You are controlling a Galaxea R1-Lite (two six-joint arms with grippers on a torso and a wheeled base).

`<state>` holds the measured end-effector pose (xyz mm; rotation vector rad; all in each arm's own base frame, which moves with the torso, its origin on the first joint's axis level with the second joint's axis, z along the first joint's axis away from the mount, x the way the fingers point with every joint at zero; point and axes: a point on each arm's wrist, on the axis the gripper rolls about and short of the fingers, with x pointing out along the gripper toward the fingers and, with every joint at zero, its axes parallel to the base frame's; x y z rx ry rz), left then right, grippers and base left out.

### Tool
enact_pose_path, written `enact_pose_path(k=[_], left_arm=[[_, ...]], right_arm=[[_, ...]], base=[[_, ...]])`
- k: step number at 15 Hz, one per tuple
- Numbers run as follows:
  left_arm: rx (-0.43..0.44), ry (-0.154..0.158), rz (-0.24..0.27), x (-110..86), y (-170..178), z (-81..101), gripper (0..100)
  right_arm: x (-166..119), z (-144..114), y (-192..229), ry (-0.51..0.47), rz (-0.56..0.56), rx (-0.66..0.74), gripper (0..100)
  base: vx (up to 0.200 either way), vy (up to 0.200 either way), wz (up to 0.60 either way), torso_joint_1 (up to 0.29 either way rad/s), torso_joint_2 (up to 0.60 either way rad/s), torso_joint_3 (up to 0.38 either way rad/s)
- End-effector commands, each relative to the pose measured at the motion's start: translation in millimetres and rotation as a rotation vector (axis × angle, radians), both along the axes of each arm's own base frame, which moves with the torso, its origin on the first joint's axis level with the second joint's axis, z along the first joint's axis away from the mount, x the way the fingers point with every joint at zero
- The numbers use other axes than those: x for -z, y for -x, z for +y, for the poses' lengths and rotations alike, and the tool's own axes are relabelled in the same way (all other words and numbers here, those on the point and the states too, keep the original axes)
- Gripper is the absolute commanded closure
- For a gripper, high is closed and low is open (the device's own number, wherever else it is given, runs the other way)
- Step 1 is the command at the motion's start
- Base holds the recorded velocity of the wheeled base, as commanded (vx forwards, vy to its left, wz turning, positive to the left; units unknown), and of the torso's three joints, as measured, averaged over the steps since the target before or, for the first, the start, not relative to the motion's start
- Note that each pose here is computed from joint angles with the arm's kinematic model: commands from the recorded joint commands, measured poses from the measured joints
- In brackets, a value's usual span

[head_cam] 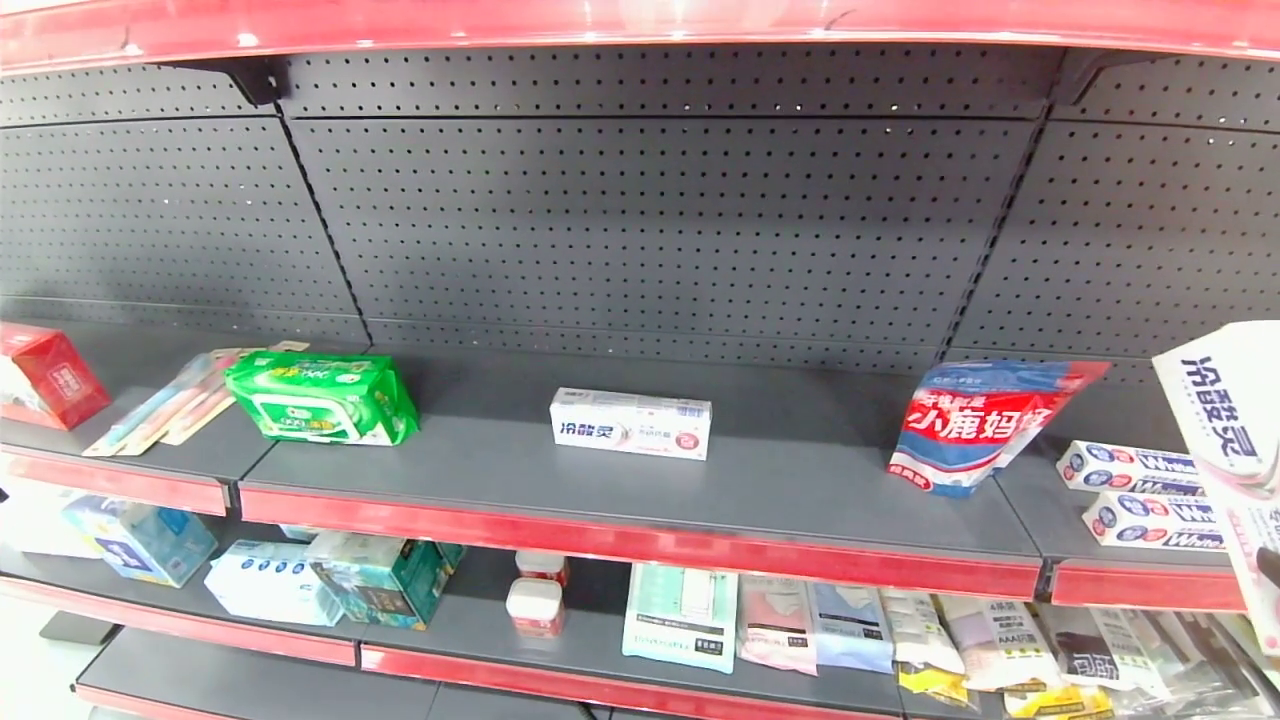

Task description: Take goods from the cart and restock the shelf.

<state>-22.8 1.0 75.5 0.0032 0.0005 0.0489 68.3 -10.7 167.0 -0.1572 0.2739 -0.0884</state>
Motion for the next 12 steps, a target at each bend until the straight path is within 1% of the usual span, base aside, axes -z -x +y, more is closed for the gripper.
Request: enact_pose_path(k=[1, 2, 3, 5, 6, 7, 8, 9, 10, 11, 12], left_arm=[[0.000, -0.001, 0.003, -0.1, -0.2, 0.0, 0], [0.014, -0.004, 0.007, -0.2, -0.6, -0.3, 0], [0.031, -0.020, 0.019, -0.2, -1.3, -0.6, 0], [0.062, -0.028, 0.034, -0.7, -2.6, -1.1, 0], [0.080, -0.045, 0.035, -1.9, -2.8, -1.3, 0], [0.124, -0.043, -0.001, -30.3, -1.5, -1.9, 0], [0.129, 0.003, 0.066, -81.0, -21.5, -2.3, 0], [0.116, 0.101, 0.093, -98.8, -35.6, -2.4, 0], [0.107, 0.141, 0.133, -103.8, -50.9, -2.6, 0], [0.100, 0.136, 0.181, -102.9, -62.0, -2.6, 0], [0.086, 0.130, 0.214, -104.8, -75.3, -2.5, 0]], right_arm=[[3.3, -1.6, 7.2, -0.032, -0.022, 0.058, 100], [2.5, -0.8, 11.2, -0.070, -0.050, 0.066, 100], [0.6, 0.7, 16.8, -0.107, -0.094, 0.072, 100], [5.1, 3.9, 32.6, -0.109, -0.156, 0.077, 100], [14.8, 6.6, 41.4, -0.107, -0.174, 0.049, 100], [22.9, 8.4, 48.8, -0.104, -0.195, 0.037, 100], [26.8, 9.2, 53.0, -0.102, -0.211, 0.034, 100], [27.7, 9.5, 54.4, -0.100, -0.217, 0.035, 100], [25.9, 9.5, 55.4, -0.094, -0.229, 0.042, 100], [23.6, 9.5, 55.7, -0.080, -0.236, 0.042, 100], [22.7, 9.5, 56.2, -0.060, -0.239, 0.044, 100]], base=[[0.000, 0.000, 0.00, 0.000, 0.00, 0.000], [0.000, 0.000, 0.00, 0.000, 0.00, 0.000], [0.000, 0.000, 0.00, 0.000, 0.00, 0.000], [0.000, 0.000, 0.00, 0.000, 0.00, 0.000], [0.000, 0.000, 0.00, 0.000, 0.00, 0.000], [0.000, 0.000, 0.00, 0.000, 0.00, 0.000], [0.000, 0.000, 0.00, 0.000, 0.00, 0.000], [0.000, 0.000, 0.00, 0.000, 0.00, 0.000], [0.000, 0.000, 0.00, 0.000, 0.00, 0.000], [0.000, 0.000, 0.00, 0.000, 0.00, 0.000], [0.000, 0.000, 0.00, 0.000, 0.00, 0.000]])
